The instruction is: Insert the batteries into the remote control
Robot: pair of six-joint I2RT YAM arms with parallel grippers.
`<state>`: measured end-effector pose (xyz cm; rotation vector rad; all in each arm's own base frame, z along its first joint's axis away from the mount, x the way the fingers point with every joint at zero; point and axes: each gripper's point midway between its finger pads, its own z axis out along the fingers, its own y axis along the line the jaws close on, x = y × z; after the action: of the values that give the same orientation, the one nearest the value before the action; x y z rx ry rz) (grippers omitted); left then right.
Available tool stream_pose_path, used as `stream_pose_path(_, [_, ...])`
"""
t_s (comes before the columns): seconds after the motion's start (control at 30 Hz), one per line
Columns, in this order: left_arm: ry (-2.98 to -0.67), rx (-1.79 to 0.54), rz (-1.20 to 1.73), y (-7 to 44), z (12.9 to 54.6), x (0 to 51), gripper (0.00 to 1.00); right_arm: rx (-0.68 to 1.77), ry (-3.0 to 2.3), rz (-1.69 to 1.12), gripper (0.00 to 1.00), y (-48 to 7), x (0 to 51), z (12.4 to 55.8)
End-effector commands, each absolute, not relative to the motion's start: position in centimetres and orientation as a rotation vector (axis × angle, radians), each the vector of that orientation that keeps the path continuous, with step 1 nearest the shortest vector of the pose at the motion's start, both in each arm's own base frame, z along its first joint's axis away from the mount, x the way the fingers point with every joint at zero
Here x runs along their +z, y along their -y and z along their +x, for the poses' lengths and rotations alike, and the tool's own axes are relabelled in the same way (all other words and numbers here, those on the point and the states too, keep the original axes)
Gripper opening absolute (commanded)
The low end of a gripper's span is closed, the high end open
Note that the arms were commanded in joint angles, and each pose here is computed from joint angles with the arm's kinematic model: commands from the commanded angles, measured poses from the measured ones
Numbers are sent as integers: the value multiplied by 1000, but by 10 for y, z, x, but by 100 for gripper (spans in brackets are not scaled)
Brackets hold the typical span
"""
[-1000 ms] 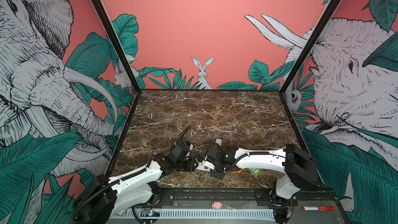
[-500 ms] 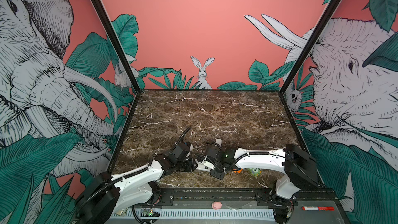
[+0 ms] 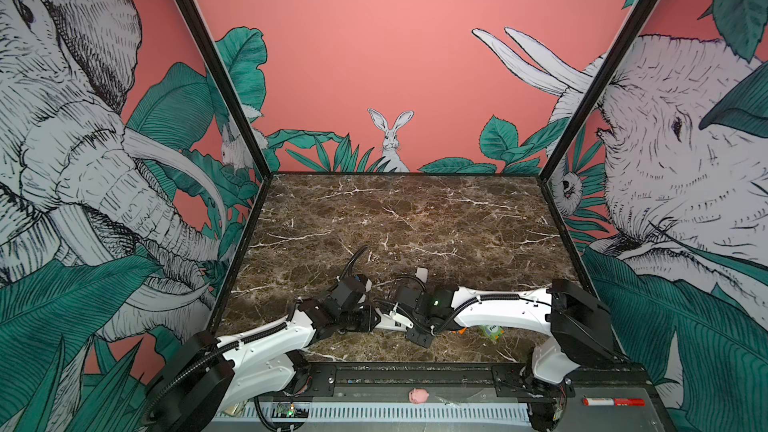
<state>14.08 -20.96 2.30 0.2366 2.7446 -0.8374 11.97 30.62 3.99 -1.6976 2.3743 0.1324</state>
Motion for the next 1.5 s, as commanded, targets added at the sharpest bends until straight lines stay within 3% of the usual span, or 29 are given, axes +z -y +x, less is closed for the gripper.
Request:
stream_pose_path(0.0, [-2806,-760,225,196,132,0,28,-56,-2398,-1679,9,-288,26,135])
stream_pose_path(0.4, [-2801,-758,234,197,133,1,26,-214,-2404,-1657,9,-274,18,146])
stream_pose_path(0.57, [-2802,-760,245,199,134,1,26,-211,-2422,-1650,13,-273,14,144])
stream_pose_path(0.87, [-2802,-761,248,199,134,1,25,-215,-2435,-1659,7,-269,18,141])
stream_pose_path(1.47, [-2777,-776,270,203,137,17,28,-181,-2451,-1646,9,-276,27,137])
